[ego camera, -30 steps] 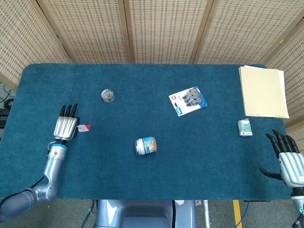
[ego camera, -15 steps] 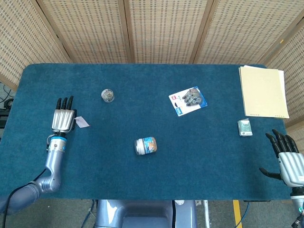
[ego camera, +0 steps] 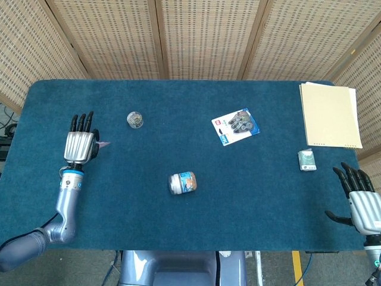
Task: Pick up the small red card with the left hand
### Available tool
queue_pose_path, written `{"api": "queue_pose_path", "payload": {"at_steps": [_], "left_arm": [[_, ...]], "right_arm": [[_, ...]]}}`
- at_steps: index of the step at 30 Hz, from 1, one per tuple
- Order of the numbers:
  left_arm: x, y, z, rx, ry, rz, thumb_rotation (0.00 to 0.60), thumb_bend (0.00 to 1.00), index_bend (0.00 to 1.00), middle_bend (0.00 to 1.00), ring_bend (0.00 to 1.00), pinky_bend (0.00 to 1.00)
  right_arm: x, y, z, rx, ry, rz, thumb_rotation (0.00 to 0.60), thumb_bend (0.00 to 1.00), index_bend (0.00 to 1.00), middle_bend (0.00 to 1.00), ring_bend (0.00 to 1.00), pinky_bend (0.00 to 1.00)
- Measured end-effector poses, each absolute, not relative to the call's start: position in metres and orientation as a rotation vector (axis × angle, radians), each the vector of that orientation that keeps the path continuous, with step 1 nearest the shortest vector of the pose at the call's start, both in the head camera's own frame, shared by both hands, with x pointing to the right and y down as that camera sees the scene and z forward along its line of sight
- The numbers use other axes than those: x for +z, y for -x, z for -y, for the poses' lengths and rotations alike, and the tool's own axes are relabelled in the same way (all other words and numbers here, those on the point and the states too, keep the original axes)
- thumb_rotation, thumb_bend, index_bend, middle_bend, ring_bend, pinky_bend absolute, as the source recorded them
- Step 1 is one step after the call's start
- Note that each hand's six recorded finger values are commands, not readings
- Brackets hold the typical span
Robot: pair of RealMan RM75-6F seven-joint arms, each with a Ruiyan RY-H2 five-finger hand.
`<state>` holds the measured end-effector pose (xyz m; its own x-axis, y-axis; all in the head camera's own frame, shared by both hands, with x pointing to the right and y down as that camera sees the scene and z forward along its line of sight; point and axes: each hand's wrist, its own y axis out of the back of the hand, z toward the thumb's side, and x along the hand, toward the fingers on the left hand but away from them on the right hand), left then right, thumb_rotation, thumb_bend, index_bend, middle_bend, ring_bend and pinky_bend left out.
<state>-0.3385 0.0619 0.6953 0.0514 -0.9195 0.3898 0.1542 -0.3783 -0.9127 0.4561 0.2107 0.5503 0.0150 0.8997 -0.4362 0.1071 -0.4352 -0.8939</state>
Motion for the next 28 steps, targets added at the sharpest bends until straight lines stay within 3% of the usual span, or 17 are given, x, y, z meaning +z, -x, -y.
{"api": "queue_pose_path", "payload": {"at_steps": [10, 28], "left_arm": [[0.665, 0.336, -0.097, -1.471, 1.490, -0.828, 0.600, 0.25, 0.05, 0.00, 0.00, 0.00], [0.611, 0.372, -0.179, -1.531, 1.513, -0.857, 0.600, 0.22, 0.01, 0.00, 0.00, 0.00]], "right_arm": [[0.549, -0.456, -0.211, 1.484, 1.616, 1.053, 0.600, 0.05, 0.00, 0.00, 0.00, 0.00], [0.548, -0.453, -0.212, 1.476, 1.609, 1.048, 0.600, 0.05, 0.00, 0.00, 0.00, 0.00]]}}
